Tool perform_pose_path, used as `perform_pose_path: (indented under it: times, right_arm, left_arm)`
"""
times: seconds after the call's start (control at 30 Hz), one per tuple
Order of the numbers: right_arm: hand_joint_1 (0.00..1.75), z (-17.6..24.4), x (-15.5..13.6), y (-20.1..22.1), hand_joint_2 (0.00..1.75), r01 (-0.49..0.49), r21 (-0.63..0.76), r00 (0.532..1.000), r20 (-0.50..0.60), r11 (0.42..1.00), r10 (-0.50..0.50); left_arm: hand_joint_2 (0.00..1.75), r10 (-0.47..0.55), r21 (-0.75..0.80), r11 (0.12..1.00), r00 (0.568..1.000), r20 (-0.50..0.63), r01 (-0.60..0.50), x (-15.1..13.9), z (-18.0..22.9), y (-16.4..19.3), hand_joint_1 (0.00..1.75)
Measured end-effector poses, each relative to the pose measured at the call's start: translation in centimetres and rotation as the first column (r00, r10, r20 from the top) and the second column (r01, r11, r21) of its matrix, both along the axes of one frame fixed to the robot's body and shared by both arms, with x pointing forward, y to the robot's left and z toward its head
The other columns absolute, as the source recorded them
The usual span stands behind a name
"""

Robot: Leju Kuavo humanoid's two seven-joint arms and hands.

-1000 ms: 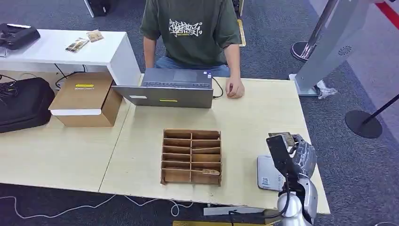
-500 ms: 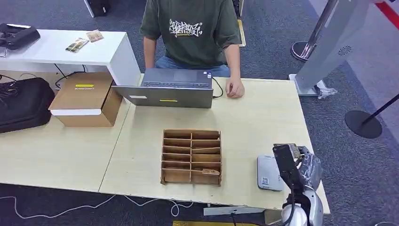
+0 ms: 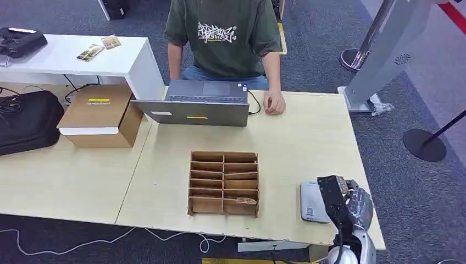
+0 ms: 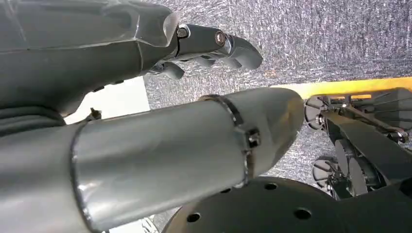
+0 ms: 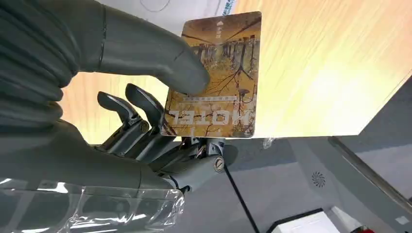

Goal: Pass the card to the sensor for recognition and then transmit it.

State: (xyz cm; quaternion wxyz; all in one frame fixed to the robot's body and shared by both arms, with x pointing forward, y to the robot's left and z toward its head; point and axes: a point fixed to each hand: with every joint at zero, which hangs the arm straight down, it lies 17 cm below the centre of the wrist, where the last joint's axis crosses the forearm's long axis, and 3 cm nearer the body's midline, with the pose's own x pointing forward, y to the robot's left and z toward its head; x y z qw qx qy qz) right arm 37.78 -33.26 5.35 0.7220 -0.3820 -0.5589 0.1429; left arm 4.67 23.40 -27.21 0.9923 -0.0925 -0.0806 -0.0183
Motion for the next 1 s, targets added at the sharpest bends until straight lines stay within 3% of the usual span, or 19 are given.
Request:
perform_pose_path:
  times: [1.0]
  right_arm:
    - [1.75,-1.8,-1.1,0.5,1.75,0.005,0.031,0.998,-0.066,0.999,-0.003]
  left_arm:
    - [0.0,-0.007,0.001,1.0,1.0,0.0,0.007,-0.1,0.0,0.0,0.0]
